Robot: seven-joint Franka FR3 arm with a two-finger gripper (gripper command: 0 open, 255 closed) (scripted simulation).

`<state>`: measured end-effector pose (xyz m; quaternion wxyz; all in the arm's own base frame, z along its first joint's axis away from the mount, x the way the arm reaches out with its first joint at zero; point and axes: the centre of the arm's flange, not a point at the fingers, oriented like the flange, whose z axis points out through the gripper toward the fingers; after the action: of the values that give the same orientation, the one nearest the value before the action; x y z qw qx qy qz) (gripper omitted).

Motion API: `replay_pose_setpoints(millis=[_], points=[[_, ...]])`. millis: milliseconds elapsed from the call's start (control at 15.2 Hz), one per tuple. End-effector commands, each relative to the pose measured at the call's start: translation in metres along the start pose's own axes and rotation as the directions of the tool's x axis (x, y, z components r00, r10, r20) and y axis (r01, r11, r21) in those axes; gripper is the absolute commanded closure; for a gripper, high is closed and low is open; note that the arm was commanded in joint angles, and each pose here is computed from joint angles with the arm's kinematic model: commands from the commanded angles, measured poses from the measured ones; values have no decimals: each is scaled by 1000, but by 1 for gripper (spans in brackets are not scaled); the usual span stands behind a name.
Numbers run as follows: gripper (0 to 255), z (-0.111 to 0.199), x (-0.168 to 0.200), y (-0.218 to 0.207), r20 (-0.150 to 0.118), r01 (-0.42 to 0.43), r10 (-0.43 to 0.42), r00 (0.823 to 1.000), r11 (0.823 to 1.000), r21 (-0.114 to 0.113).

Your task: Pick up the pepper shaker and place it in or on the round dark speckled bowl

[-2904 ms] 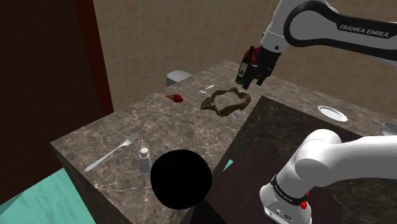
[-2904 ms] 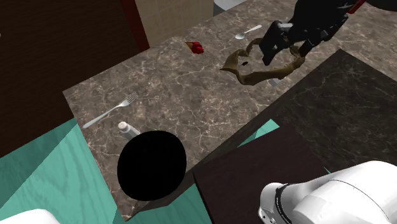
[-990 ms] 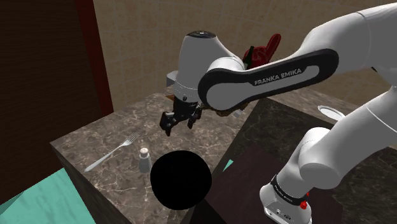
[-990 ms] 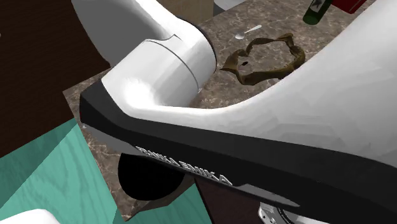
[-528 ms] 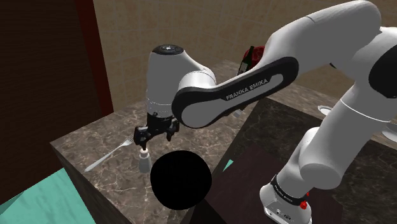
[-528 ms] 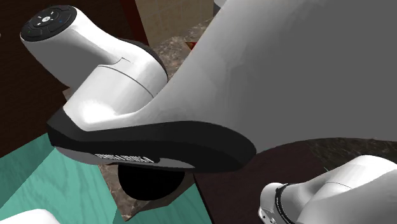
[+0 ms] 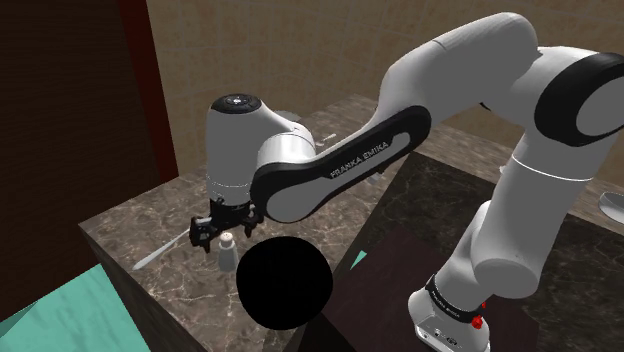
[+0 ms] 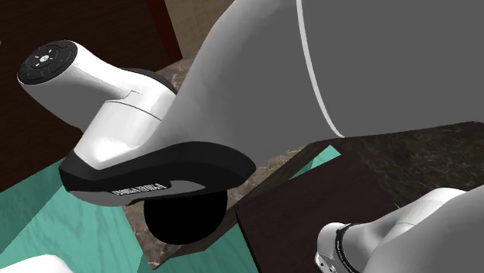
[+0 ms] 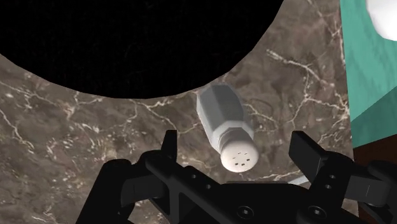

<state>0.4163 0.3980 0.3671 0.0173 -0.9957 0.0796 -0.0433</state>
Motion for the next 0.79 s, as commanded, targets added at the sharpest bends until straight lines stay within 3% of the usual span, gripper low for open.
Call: replay_pose_setpoints(millis=[0,594,660,726], points=[[0,11,0,0,0,0,0,1000,1000,0],[0,19,0,0,0,0,0,1000,1000,0],[255,19,0,0,0,0,0,1000,1000,0],[255,19,0,0,0,0,0,1000,1000,0]])
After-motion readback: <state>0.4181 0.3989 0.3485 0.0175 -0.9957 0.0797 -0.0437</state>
